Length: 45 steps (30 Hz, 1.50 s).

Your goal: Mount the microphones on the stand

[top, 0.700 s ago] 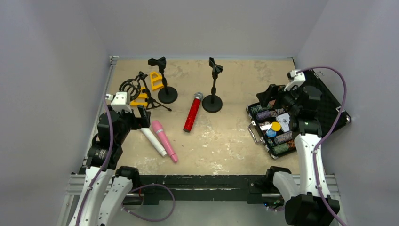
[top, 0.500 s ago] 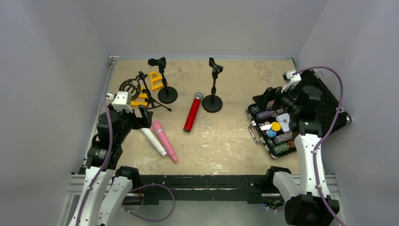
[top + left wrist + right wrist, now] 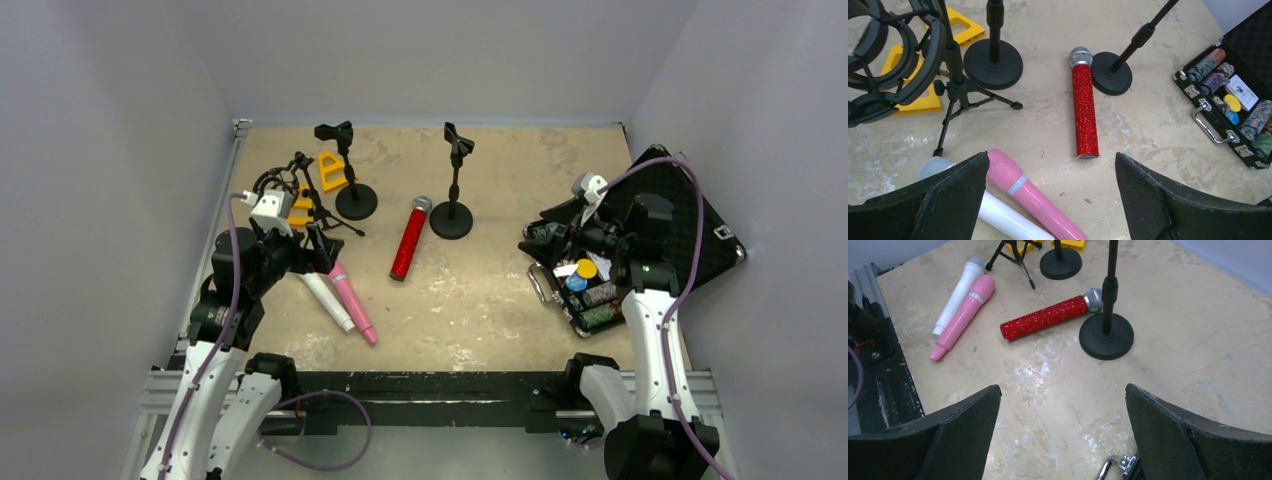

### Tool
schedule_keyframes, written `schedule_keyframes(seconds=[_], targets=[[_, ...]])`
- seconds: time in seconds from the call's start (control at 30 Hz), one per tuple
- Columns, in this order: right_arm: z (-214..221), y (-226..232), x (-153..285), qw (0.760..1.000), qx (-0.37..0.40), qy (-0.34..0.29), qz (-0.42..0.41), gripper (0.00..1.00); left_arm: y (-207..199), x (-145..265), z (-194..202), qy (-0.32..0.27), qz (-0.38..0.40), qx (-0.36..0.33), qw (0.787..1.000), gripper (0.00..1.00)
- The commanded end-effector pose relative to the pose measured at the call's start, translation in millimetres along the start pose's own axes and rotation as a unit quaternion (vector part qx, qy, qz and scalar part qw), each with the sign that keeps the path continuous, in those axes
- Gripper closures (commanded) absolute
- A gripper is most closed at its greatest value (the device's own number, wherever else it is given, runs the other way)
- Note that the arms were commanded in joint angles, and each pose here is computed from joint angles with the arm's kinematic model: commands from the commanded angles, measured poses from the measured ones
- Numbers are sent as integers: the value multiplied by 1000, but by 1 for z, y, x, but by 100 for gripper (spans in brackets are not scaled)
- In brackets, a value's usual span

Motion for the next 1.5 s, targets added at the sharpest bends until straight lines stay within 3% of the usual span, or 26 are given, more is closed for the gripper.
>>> schedule_keyframes(seconds=[0.0, 0.4, 0.67, 0.97, 1.2, 1.47], targets=[[5, 11, -1, 999, 24, -16, -37, 1, -12, -4, -4, 2, 41, 24, 999, 0], [20, 6, -4, 1000, 16, -6, -24, 1, -25, -20, 32, 136, 75, 140, 978, 0], [20, 3, -4, 1000, 17, -2, -23, 1, -39, -27, 56, 199, 54, 114, 972, 0], [21, 2, -4, 1000, 22, 0, -19, 1, -57, -33, 54, 218, 18, 62, 974, 0], [21, 3, -4, 1000, 22, -2, -19, 1, -63, -44, 48, 201, 1, 58, 978, 0], [22, 3, -5, 1000, 19, -3, -20, 1, -77, -66, 48, 232, -5, 42, 972, 0]])
Point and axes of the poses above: each gripper's point midway between its finger pads, its own x axis back along the fingers, its own y axis along the line the jaws close on, z = x × y, the point moved 6 cm from there along x, back along the fingers, and after that the axes turned 11 degrees about x, right-handed, at the moved point
